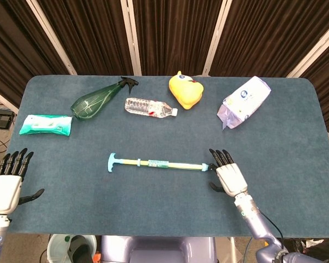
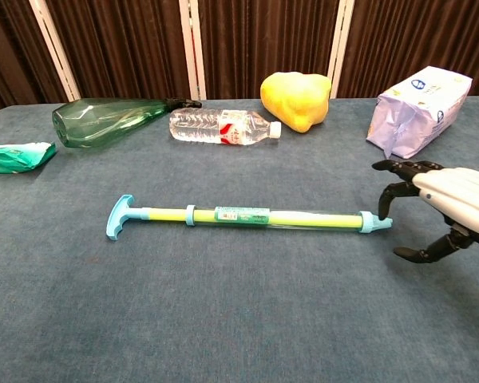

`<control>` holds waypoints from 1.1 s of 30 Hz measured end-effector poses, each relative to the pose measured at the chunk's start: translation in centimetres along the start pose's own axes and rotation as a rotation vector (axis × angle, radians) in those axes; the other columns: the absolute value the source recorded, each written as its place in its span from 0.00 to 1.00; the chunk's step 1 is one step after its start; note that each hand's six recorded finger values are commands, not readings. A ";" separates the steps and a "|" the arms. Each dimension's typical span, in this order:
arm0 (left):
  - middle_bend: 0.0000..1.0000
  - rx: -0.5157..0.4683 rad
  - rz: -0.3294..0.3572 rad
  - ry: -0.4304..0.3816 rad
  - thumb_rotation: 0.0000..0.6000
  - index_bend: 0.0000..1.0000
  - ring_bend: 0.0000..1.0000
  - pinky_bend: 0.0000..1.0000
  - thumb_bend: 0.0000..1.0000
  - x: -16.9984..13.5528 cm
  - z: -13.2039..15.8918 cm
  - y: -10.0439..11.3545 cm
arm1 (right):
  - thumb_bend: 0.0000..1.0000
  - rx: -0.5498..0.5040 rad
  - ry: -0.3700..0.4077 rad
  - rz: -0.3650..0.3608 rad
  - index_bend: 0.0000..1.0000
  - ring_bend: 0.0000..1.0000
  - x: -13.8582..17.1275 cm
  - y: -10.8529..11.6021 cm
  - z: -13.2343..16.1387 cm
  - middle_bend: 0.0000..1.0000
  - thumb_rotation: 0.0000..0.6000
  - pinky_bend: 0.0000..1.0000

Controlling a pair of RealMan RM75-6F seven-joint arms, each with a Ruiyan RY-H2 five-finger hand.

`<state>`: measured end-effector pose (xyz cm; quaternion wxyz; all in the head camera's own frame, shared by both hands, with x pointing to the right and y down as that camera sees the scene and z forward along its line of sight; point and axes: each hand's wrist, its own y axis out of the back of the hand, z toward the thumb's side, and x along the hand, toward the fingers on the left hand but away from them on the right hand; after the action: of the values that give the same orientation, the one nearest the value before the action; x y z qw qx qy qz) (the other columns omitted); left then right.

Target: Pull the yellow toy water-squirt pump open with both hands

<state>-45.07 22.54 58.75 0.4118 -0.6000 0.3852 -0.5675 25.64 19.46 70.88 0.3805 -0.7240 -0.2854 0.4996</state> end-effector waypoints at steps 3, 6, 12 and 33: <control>0.00 0.000 -0.005 0.004 1.00 0.00 0.00 0.05 0.03 0.2 -0.1 -0.1 | 0.32 0.000 -0.002 0.005 0.40 0.00 -0.8 -0.2 0.1 0.00 1.00 0.00; 0.00 0.001 -0.006 0.008 1.00 0.00 0.00 0.05 0.03 0.3 -0.2 -0.2 | 0.32 -0.003 -0.002 0.001 0.40 0.00 -1.6 -0.1 0.3 0.00 1.00 0.00; 0.00 0.000 -0.003 0.019 1.00 0.00 0.00 0.05 0.03 0.6 -0.5 -0.2 | 0.32 -0.007 0.009 -0.009 0.40 0.00 -2.8 0.4 0.9 0.00 1.00 0.00; 0.00 -0.010 -0.016 0.036 1.00 0.00 0.00 0.05 0.04 1.2 -1.0 -0.4 | 0.37 -0.016 0.036 0.033 0.48 0.00 -5.6 -1.1 3.0 0.01 1.00 0.00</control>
<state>-46.03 21.50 59.59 0.3976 -0.5947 0.3905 -0.5794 20.87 16.45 74.02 0.3716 -0.7404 -0.2705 0.4904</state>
